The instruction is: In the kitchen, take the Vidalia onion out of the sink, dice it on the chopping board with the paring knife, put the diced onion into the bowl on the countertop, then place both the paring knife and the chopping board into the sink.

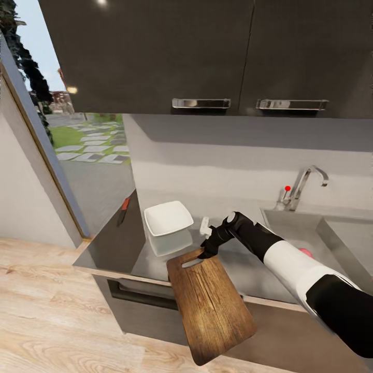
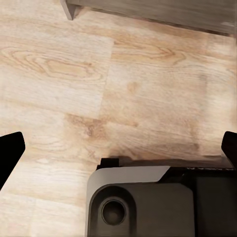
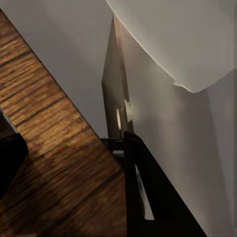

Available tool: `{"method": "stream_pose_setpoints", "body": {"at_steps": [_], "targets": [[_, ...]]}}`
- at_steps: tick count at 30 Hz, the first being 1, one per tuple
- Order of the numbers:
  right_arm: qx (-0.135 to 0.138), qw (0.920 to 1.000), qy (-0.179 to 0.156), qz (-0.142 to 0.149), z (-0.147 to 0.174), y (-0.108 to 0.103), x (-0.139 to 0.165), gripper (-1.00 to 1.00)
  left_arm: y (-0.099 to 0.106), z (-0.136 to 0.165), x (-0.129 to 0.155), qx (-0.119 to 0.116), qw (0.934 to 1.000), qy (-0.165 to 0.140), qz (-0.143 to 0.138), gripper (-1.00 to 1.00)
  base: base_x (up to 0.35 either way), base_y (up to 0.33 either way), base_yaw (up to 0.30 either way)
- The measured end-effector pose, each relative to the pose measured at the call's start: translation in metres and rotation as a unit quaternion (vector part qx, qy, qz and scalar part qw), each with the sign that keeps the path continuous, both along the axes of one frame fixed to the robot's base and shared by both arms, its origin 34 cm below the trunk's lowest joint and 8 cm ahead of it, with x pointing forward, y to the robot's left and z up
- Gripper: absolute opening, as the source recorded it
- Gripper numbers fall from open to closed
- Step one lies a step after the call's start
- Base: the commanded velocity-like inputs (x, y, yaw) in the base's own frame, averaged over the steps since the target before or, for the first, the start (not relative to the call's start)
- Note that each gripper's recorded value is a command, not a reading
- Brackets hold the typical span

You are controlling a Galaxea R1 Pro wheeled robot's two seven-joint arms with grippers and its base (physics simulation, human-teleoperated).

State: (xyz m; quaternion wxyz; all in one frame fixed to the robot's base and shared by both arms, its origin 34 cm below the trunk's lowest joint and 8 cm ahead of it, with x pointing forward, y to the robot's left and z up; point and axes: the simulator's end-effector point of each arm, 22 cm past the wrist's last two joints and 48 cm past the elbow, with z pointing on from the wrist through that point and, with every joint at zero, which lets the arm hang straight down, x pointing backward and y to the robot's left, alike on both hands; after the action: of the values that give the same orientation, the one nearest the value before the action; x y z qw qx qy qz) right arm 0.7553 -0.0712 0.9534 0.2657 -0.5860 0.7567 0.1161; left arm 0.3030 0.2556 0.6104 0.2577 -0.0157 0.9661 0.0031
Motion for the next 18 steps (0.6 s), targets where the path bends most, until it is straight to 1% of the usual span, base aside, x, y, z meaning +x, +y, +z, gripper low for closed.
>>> {"method": "stream_pose_setpoints", "body": {"at_steps": [18], "targets": [[-0.002,0.9999,-0.014,-0.007,0.018,-0.006,0.002,-1.00,-0.001,0.005,0.011,-0.001,0.9999,-0.015,-0.001,1.00,-0.001,0.000,0.000]]}}
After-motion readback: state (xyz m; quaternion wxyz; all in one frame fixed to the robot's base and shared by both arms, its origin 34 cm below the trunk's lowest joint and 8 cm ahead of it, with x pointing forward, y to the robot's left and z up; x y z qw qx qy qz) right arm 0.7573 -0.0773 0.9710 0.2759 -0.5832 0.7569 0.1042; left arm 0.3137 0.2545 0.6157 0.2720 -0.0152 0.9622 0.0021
